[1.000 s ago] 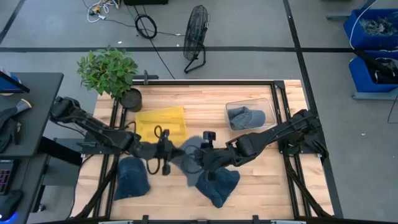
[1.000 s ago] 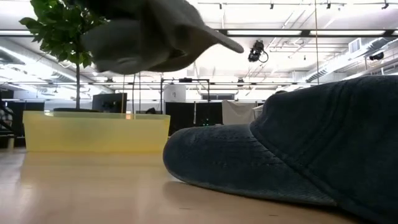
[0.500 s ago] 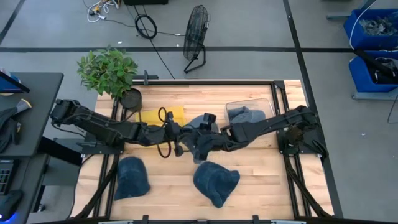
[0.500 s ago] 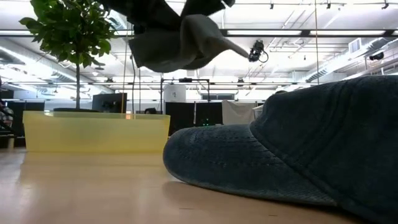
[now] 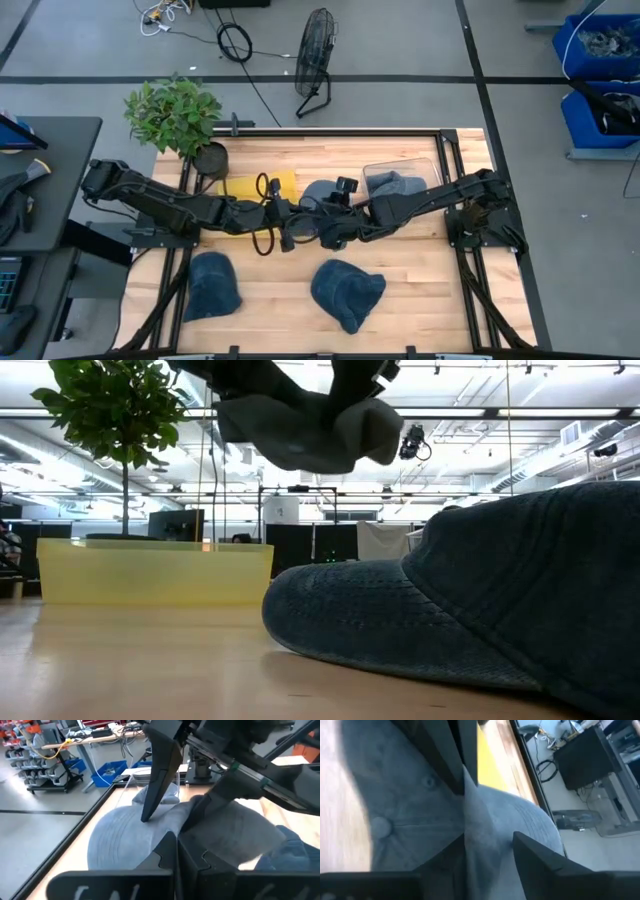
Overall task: Pick & Place hat
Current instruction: Put the gray cap into the transparent bin
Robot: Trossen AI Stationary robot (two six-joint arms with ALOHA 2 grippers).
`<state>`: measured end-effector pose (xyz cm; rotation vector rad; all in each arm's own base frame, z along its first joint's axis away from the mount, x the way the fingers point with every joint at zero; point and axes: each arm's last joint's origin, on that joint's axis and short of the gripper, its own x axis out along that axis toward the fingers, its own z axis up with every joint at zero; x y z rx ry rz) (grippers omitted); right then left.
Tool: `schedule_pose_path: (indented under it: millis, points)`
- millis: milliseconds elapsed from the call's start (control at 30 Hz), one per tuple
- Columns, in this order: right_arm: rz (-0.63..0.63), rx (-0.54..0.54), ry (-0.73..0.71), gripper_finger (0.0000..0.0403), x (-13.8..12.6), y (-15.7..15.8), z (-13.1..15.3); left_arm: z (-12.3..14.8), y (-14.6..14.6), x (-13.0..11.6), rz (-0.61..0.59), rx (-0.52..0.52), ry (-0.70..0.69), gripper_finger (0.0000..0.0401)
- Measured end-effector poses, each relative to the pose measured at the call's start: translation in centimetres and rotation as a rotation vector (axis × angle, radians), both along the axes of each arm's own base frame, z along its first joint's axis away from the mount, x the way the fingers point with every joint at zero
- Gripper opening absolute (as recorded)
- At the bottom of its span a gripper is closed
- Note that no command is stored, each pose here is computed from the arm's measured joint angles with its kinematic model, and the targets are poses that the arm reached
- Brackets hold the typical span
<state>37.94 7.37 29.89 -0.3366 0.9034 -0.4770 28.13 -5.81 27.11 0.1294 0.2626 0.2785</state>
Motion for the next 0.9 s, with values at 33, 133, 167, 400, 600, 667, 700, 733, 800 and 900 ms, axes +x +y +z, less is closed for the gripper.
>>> schedule_pose_path:
  millis: [33, 133, 167, 400, 600, 667, 700, 733, 800, 900]
  points:
    - [0.001, 0.000, 0.003, 0.0141, 0.0, 0.0, 0.0, 0.0, 0.0, 0.0, -0.001, 0.009, 0.005, 0.0006]
    - [0.040, 0.012, 0.027, 0.0115, 0.0, 0.1, -0.1, -0.3, 0.4, 0.0, 0.006, 0.020, 0.035, 0.0007]
    - [0.047, 0.020, 0.034, 0.0102, 0.0, 0.1, -0.1, -0.4, 0.5, 0.0, 0.010, 0.023, 0.048, 0.0007]
    - [0.037, 0.041, 0.019, 0.0011, 0.0, 0.3, -0.2, -1.1, 0.9, -0.2, 0.023, 0.038, 0.129, 0.0007]
    - [-0.012, 0.086, -0.004, 0.0014, 0.2, 0.3, -0.6, -1.3, 1.1, -0.3, 0.026, 0.043, 0.156, 0.0011]
    - [-0.037, 0.099, -0.004, 0.0007, 0.0, 0.3, -0.7, -1.4, 1.1, -0.4, 0.032, 0.048, 0.166, 0.0022]
    - [-0.047, 0.101, 0.006, 0.0006, -0.1, 0.3, -0.8, -1.6, 1.2, -0.4, 0.035, 0.052, 0.178, 0.0030]
    - [-0.052, 0.103, 0.005, 0.0006, -0.1, 0.3, -0.8, -1.6, 1.2, -0.4, 0.035, 0.054, 0.183, 0.0039]
    - [-0.064, 0.115, -0.009, 0.0009, -0.1, 0.3, -0.7, -1.6, 1.3, -0.4, 0.041, 0.054, 0.183, 0.0059]
    - [-0.090, 0.161, -0.007, 0.0011, -0.3, 0.3, -0.8, -1.8, 1.4, -0.5, 0.049, 0.042, 0.200, 0.0090]
